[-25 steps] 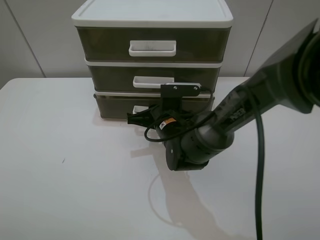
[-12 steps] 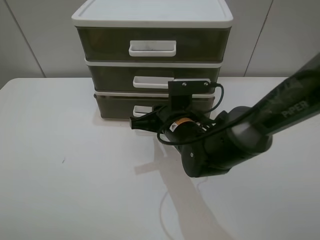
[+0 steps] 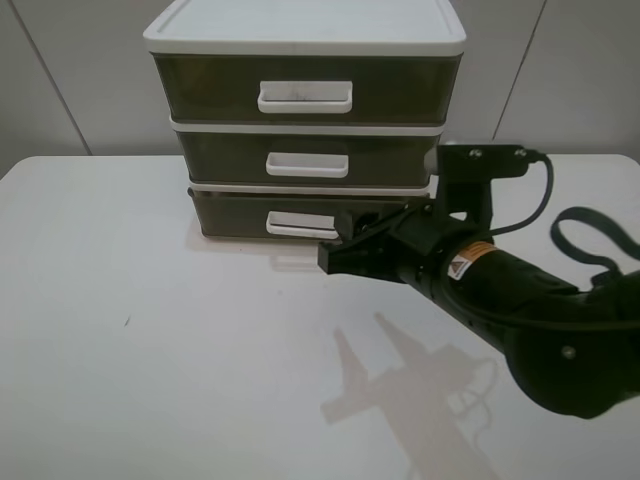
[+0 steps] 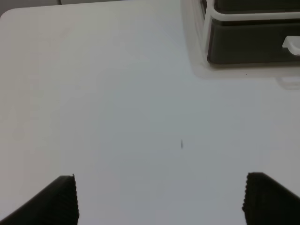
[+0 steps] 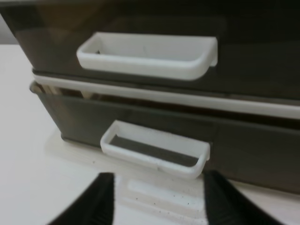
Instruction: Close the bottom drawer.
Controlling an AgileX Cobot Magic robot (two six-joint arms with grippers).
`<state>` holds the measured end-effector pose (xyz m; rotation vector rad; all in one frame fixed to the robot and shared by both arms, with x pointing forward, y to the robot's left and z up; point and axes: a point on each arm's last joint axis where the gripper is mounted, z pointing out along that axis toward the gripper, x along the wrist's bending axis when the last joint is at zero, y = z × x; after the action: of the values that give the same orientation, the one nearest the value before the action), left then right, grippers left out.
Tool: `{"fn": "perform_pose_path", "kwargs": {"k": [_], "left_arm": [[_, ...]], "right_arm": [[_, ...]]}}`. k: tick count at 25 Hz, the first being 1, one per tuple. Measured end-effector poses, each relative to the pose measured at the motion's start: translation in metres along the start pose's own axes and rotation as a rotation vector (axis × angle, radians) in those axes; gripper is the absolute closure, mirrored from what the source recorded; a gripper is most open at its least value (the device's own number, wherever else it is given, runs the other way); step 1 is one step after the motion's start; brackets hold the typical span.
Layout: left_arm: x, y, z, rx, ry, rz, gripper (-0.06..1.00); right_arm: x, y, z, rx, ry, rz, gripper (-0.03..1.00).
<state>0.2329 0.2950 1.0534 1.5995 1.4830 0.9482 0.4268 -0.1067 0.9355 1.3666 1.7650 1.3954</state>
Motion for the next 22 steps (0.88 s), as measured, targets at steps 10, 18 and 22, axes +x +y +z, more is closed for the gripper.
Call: {"fn": "perform_pose_path", "kwargs": {"k": [10,18,22], "left_arm": [[0.000,0.000,0.000,0.000,0.000,0.000,0.23],[0.000,0.000,0.000,0.000,0.000,0.000,0.23],[0.000,0.000,0.000,0.000,0.000,0.000,0.23]], "right_arm": [[-0.063,0.065,-0.074,0.105,-0.002,0.077,0.22],[-0.092,0.097,-0.164,0.107,-0.115,0.047,0.22],[-0.095,0.116,-0.217,0.121,-0.295,-0.031,0.22]]}}
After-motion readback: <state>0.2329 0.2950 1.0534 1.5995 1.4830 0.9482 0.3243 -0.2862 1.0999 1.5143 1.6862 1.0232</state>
